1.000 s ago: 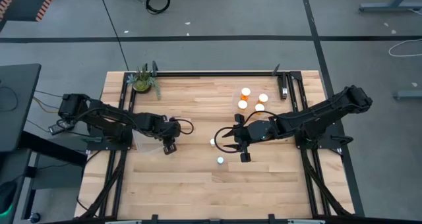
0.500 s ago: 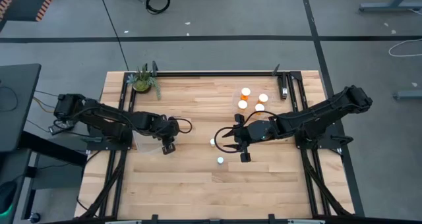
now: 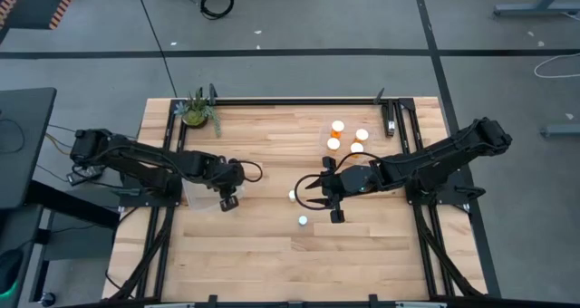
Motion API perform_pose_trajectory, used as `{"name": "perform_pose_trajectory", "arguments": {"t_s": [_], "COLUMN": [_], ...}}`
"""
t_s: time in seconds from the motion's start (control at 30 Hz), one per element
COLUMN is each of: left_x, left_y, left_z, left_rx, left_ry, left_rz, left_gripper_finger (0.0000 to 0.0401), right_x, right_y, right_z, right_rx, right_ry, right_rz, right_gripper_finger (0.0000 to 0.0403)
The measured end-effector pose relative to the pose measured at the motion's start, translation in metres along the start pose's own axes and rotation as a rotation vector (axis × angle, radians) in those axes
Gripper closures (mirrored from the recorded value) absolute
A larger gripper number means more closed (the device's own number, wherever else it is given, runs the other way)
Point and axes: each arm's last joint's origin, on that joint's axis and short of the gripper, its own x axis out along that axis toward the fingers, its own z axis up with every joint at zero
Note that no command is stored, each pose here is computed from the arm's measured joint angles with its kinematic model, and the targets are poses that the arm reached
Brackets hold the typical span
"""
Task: Pick and place medicine bottles into bin by pill shape (circle, oval)
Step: Adjust the small orange pill bottle in the left transparent bin
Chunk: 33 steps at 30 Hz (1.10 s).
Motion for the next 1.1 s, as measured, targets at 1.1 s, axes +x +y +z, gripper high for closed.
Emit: {"name": "perform_pose_trajectory", "arguments": {"t_s": [1.1], "left_x": [0.0069], "left_y": [-0.0062], "left_z": [-0.0059], "left_rx": [0.091], "left_ry": [-0.004], "left_rz": [-0.031], "left_gripper_finger": [0.0225], "right_x": [0.0], "right_y": [0.0], "right_z": [0.0002], "right_rx": [-0.003], "right_ry": [-0.002], "right_rz": [0.0], "right_gripper_finger": [0.0228]}}
